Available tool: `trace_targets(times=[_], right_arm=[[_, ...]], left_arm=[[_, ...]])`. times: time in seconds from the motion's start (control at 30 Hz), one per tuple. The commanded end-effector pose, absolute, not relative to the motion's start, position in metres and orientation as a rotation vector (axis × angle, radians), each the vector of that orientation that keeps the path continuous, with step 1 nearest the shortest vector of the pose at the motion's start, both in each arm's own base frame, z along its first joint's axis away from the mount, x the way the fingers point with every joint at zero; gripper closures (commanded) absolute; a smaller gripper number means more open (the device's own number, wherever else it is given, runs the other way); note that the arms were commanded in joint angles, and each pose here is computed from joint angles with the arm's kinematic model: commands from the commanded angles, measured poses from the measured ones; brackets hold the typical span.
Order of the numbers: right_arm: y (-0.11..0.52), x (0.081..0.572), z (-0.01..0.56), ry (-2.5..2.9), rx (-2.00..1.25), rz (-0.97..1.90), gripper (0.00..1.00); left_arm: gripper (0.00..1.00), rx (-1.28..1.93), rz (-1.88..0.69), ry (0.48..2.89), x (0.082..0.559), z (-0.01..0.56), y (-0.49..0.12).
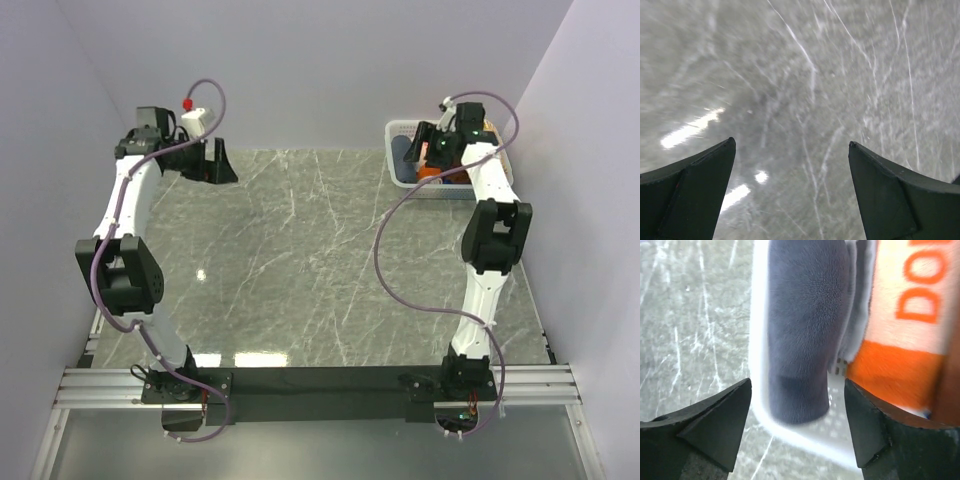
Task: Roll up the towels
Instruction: Place the rolled towel into the container
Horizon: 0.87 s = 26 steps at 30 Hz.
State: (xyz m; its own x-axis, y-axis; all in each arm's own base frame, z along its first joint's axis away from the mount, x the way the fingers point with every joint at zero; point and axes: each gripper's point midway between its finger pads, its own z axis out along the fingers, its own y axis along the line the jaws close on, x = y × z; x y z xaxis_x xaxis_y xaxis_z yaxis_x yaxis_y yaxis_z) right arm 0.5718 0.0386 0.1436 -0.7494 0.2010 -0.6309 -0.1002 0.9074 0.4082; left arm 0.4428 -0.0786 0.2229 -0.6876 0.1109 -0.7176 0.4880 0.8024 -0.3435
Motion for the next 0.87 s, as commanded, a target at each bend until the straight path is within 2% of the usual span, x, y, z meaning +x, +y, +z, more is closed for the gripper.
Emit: trace_targets(times=[0.0,0.1,0.27,0.57,0.83], right_arm=[[0.036,0.553,0.263,2.15,-0.072,0.515,0.18],[0.041,0.529,0.284,2.132,-0.146,0.519,0.1],[0.055,0.476,0.292,2.154,-0.285,0.566,0.07],[0.098,0.385,0.229,2.24,-0.504,0.566,0.04],[0.106,0.37,0.232,2.22,-0.527,0.546,0.03]], left_arm=[[0.01,0.426,-0.657,2.169,0.46,0.26,-0.068],[0.01,0.341,-0.557,2.156,0.474,0.275,-0.056],[0.0,0.351,-0.468,2.174,0.481,0.279,-0.045],[0.01,0.414,-0.367,2.229,0.466,0.245,-0.059],[0.01,0.433,-0.305,2.238,0.457,0.233,-0.069]])
